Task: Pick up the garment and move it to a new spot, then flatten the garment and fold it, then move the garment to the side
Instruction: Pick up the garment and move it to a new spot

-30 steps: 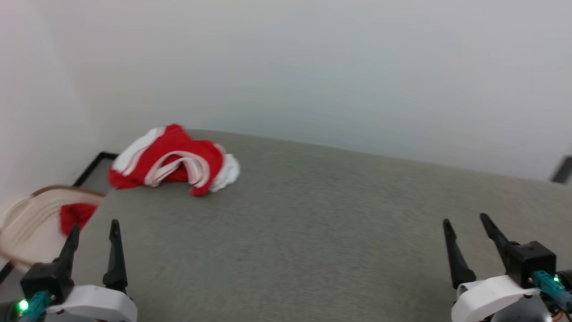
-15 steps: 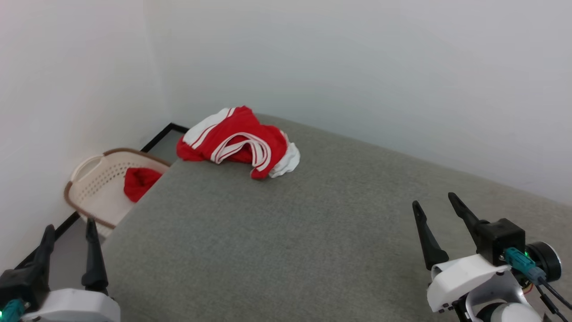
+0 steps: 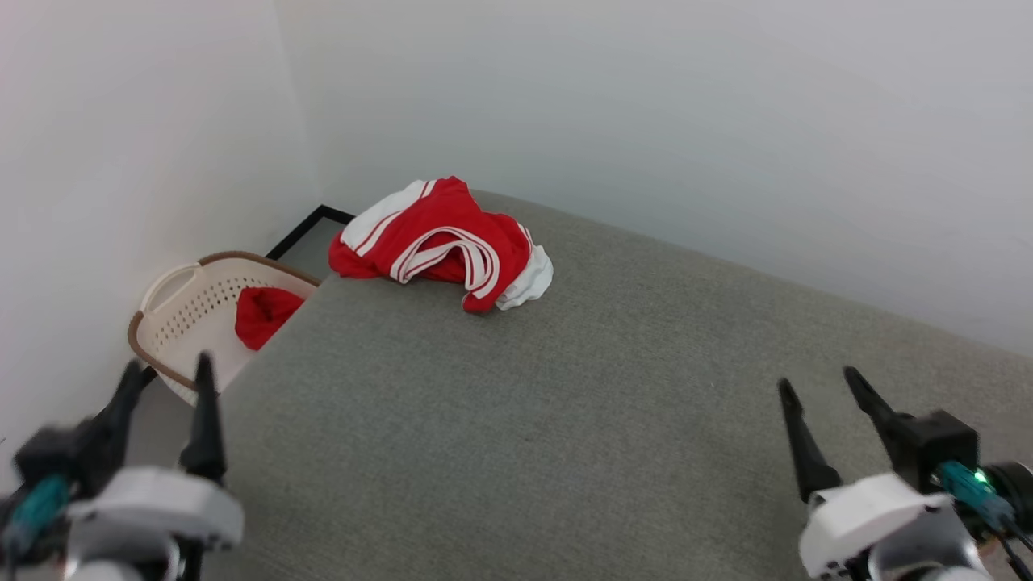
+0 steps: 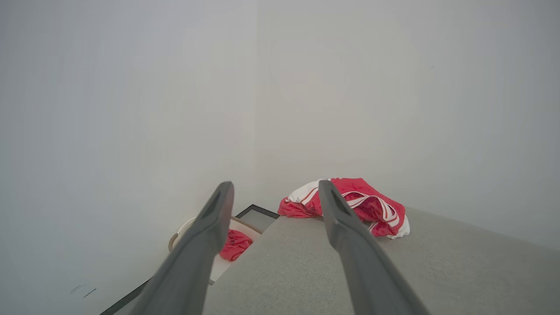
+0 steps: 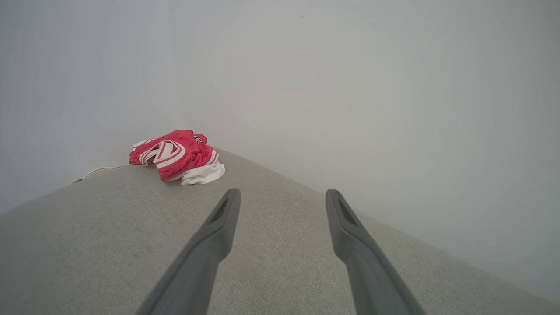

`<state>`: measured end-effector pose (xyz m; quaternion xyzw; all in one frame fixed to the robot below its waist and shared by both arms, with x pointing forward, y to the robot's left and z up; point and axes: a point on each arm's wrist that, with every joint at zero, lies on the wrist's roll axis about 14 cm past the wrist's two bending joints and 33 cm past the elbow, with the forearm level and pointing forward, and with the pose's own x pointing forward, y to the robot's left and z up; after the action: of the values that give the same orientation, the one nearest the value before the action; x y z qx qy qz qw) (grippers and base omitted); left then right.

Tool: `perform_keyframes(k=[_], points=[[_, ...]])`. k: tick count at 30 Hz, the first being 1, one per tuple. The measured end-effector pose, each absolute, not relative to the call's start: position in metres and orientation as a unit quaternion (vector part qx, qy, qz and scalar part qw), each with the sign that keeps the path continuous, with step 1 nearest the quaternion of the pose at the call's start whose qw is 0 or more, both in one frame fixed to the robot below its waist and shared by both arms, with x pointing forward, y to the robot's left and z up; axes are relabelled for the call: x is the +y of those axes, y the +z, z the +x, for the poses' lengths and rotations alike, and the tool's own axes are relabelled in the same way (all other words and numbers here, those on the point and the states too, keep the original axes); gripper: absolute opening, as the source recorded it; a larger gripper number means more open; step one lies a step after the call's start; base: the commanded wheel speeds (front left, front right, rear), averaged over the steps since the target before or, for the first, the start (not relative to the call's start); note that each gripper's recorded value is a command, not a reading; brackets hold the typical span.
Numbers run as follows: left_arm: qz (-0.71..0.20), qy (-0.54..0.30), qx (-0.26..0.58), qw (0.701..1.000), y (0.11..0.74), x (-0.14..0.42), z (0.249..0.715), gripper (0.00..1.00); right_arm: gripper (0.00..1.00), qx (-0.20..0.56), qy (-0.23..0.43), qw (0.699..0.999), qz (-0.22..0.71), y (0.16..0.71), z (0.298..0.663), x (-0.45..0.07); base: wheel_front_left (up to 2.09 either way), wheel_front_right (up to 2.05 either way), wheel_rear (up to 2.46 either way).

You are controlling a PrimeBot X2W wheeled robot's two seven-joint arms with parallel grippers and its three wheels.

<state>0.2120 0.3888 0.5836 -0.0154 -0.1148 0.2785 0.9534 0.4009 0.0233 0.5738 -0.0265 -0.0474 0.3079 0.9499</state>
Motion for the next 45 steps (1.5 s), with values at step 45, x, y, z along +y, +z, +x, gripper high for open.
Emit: perform_keyframes(k=[45], points=[[-0.078,0.103,0.432,0.893,0.405,0.359,0.572,1.00,1.00,0.072,0.124,0.987,-0.067,0.474,0.506,-0.131,0.00,0.00,0.00]])
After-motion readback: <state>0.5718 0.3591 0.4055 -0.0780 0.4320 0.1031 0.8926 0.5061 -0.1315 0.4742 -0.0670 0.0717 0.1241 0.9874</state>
